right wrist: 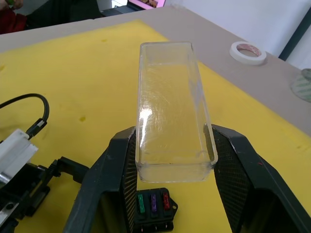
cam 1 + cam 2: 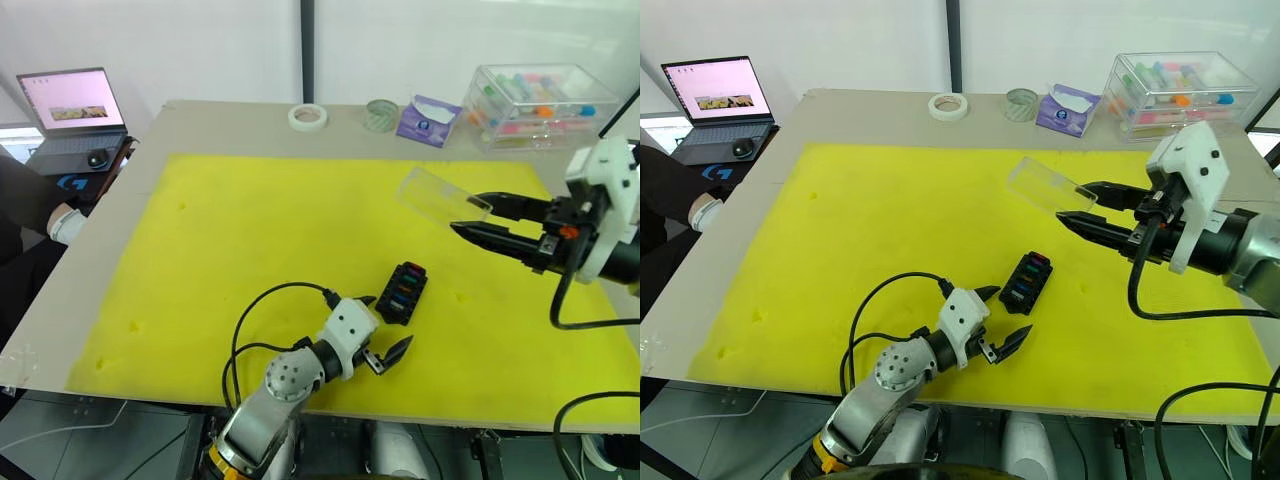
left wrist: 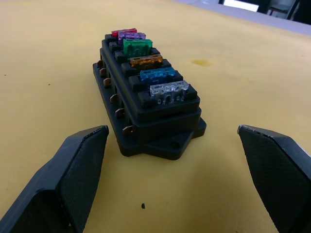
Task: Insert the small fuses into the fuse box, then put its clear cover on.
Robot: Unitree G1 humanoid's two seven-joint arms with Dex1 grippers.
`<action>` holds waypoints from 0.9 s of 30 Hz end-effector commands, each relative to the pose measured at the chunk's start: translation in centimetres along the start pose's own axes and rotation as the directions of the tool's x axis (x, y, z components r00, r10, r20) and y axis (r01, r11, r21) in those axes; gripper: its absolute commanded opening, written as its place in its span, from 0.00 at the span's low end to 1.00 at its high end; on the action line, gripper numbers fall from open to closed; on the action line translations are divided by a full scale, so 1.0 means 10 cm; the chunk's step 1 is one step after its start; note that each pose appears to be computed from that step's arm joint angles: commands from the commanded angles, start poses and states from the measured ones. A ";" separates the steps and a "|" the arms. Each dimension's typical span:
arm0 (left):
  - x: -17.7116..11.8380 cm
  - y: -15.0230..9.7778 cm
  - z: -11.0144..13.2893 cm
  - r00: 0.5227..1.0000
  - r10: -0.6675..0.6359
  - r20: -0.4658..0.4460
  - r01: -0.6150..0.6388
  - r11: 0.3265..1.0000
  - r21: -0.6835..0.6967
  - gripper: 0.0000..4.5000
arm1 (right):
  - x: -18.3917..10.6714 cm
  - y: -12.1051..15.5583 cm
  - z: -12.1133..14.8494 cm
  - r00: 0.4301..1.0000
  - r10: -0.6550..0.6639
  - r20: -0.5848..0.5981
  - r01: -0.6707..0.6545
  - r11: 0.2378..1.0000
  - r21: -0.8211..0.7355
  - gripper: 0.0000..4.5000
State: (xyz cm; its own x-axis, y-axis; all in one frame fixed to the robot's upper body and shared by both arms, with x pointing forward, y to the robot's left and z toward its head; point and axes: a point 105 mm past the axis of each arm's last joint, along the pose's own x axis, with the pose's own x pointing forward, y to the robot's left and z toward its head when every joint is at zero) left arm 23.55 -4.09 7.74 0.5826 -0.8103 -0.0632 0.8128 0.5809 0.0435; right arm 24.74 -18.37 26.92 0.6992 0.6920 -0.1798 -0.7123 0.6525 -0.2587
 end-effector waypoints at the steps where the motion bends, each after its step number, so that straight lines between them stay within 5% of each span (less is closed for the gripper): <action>1: 0.06 -0.08 -0.07 0.999 -0.002 -0.032 0.002 1.000 0.001 1.00 | -0.01 0.02 0.12 1.000 0.001 0.028 0.000 0.999 -0.051 0.41; 14: 0.25 -0.07 -0.15 0.996 0.038 -0.077 -0.038 0.999 0.012 1.00 | 0.00 0.00 0.14 0.999 0.000 0.033 0.002 0.998 -0.058 0.41; 17: 0.25 -0.05 -0.16 0.995 0.044 -0.084 -0.044 0.999 0.009 0.87 | 0.01 0.01 0.14 0.999 0.000 0.037 0.002 0.998 -0.059 0.41; 20: 0.24 -0.02 -0.16 0.995 0.052 -0.087 -0.051 0.999 0.007 0.64 | 0.02 0.00 0.15 0.999 -0.001 0.046 0.004 0.998 -0.060 0.41; 27: 0.22 0.09 -0.19 0.992 0.077 -0.102 -0.075 0.997 0.019 0.61 | 0.07 0.00 0.15 0.998 0.001 0.061 0.002 0.998 -0.064 0.41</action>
State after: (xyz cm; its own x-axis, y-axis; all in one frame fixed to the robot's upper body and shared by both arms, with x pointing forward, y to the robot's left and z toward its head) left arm 24.99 -5.77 7.28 0.6178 -0.7802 -0.0981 0.7863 0.6122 0.0834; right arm 25.31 -17.67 27.16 0.6902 0.7047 -0.1642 -0.7175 0.6372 -0.2813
